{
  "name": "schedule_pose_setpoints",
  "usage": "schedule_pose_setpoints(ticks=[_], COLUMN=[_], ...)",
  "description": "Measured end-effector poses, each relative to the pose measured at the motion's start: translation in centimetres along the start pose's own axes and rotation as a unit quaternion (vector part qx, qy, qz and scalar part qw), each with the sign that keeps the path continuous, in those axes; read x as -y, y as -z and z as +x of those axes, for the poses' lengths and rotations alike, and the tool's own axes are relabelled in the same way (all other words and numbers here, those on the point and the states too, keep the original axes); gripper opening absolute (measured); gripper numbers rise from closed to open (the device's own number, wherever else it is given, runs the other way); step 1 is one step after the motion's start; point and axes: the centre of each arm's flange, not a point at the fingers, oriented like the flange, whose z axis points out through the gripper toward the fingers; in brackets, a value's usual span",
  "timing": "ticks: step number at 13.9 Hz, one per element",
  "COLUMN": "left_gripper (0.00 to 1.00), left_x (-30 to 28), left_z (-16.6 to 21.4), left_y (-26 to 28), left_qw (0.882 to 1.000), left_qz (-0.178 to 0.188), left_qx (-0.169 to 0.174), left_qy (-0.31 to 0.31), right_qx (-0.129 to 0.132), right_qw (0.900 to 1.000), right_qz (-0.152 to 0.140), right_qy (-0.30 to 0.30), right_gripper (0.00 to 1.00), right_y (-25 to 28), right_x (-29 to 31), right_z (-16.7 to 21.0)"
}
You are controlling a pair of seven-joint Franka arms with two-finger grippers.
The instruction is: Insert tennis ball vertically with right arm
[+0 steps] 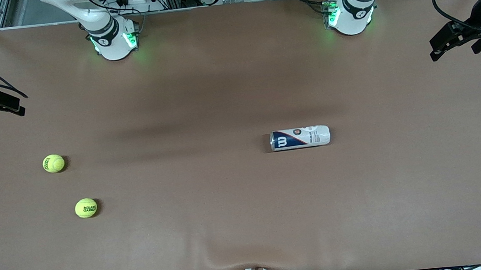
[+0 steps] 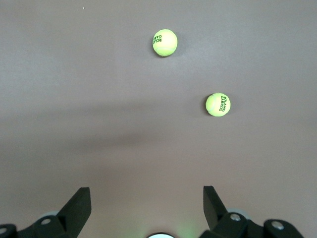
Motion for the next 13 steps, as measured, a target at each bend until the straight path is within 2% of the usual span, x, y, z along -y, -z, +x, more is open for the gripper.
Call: schedule_pose_setpoints(ticks=[13], left_gripper=[1.00], left_x=[-0.22], left_z=[-0.22], left_y=[-0.06], left_qw=[1.000], left_qz=[0.001], left_qx=[0.007], left_qy=[-0.002], right_qx=[0.007], right_qw=[1.000], right_qz=[-0.001], right_qy=[0.000], right_gripper=[1.00], right_y=[-0.14], right_x=[0.00], right_z=[-0.12])
